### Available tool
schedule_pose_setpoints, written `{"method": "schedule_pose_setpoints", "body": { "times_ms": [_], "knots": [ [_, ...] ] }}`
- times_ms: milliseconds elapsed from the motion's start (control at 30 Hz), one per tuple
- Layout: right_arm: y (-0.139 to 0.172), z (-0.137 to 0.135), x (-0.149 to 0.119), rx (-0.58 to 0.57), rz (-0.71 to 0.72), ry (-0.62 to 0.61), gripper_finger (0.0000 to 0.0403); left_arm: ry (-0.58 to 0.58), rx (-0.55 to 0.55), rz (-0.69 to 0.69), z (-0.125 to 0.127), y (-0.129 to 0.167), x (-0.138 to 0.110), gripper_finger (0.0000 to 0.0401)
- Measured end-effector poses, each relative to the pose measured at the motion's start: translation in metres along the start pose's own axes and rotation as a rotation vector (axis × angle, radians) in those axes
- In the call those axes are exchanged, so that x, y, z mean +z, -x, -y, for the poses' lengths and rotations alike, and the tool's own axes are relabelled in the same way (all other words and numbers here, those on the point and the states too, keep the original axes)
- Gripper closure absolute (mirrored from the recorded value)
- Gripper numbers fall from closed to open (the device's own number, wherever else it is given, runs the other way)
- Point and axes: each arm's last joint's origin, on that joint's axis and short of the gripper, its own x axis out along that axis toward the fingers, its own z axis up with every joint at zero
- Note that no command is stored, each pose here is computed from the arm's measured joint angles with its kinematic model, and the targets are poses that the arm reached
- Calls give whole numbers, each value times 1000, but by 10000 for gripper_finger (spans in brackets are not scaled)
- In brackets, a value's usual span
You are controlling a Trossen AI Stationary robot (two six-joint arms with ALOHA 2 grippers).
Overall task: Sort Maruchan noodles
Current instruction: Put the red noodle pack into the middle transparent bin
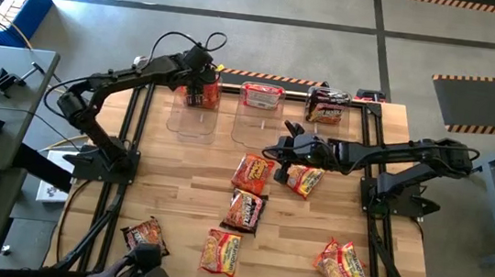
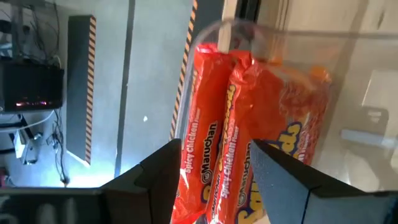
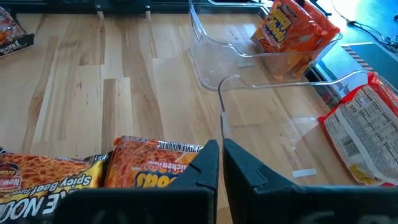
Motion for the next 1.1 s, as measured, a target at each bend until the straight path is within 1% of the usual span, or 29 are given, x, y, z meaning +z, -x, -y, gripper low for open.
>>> {"method": "schedule_pose_setpoints", "body": {
  "times_ms": [67, 133, 200, 267, 333, 467, 567, 600, 700, 800, 867, 967, 1033, 1100],
  "knots": [
    [0, 0, 0, 0, 0, 1, 398, 32, 4, 37, -2, 10, 0, 218],
    [0, 0, 0, -1, -1, 6, 398, 90, -17, 103, -4, 22, -1, 224],
    [0, 0, 0, -1, -1, 13, 398, 171, -84, 196, -5, 35, -2, 239],
    [0, 0, 0, -9, -1, 28, 398, 239, -168, 292, 0, 47, -5, 261],
    [-1, 1, 0, -33, -2, 34, 400, 251, -224, 355, 12, 56, -6, 290],
    [-11, 0, -7, -82, -38, 45, 402, 240, -260, 470, 51, 69, -7, 351],
    [-23, -5, -12, -79, -55, 45, 402, 261, -286, 589, 80, 77, -9, 389],
    [-25, -7, -13, -74, -53, 48, 402, 273, -298, 638, 89, 80, -10, 395],
    [-26, -19, -15, -48, -47, 67, 403, 309, -365, 819, 116, 87, -12, 394],
    [-21, -34, -14, -40, -33, 82, 403, 324, -459, 991, 140, 94, -15, 392],
    [-15, -46, -14, -33, -20, 93, 403, 331, -523, 1053, 154, 95, -18, 395],
    [-11, -62, -16, -14, -6, 69, 403, 322, -654, 1079, 173, 94, -22, 398],
    [-15, -74, -19, 1, 7, 43, 403, 293, -763, 1052, 186, 93, -23, 398],
    [-22, -87, -25, 9, 10, 48, 403, 275, -844, 1016, 197, 91, -22, 396]
  ]
}}
